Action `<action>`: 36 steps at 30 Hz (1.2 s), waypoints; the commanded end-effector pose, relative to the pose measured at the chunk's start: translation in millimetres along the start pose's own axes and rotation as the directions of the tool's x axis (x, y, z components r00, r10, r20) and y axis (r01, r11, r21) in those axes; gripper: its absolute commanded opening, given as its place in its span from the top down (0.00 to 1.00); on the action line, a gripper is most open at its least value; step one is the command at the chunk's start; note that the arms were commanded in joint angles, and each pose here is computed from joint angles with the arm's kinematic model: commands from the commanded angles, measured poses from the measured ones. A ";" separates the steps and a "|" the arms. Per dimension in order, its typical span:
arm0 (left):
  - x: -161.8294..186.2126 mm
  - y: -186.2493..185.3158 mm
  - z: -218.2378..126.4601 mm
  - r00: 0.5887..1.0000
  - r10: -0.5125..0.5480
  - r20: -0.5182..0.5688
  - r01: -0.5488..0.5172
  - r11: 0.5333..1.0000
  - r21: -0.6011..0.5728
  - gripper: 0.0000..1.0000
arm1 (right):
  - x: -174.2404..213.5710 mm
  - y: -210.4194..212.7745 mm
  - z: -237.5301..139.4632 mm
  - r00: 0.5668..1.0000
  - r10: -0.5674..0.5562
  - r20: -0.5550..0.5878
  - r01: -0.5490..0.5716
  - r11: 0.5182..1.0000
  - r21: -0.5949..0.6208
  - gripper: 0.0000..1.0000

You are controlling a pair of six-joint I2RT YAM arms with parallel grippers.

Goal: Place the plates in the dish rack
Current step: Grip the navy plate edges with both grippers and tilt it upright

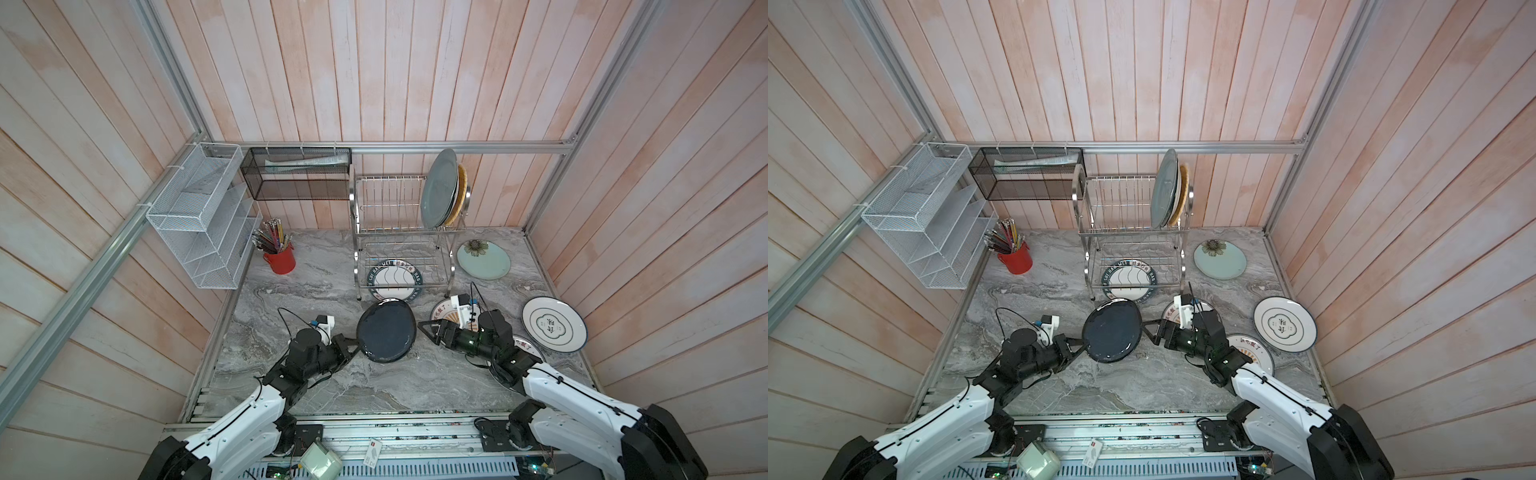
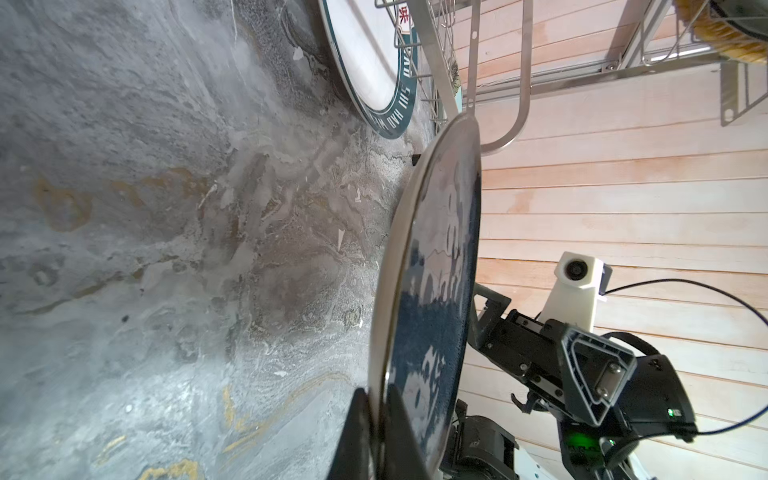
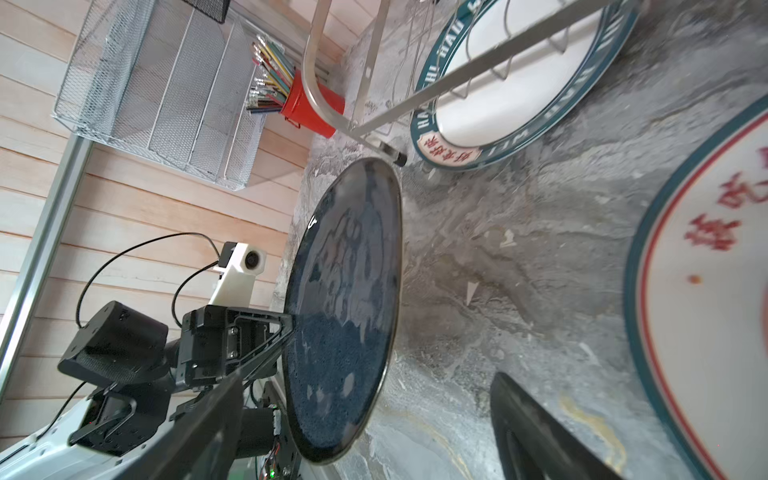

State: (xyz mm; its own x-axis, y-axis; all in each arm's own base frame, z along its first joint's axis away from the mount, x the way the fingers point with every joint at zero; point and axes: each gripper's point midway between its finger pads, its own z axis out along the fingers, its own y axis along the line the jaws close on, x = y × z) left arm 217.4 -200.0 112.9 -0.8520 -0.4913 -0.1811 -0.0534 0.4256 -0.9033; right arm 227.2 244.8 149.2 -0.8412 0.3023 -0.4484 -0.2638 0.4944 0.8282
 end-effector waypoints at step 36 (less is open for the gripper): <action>-26.6 -58.2 -7.3 0.996 -0.006 0.093 -0.011 0.983 0.185 1.00 | 22.7 24.0 46.6 0.955 0.270 0.121 -0.268 0.963 -0.032 0.76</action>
State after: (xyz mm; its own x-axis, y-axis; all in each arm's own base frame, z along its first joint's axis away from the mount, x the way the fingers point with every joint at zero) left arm 225.2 -198.4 117.4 -0.8277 -0.5455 -0.1316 -0.1026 0.3777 -0.9202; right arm 220.6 297.2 125.6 -0.8434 0.4809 -0.2397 -0.0268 0.4079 0.9126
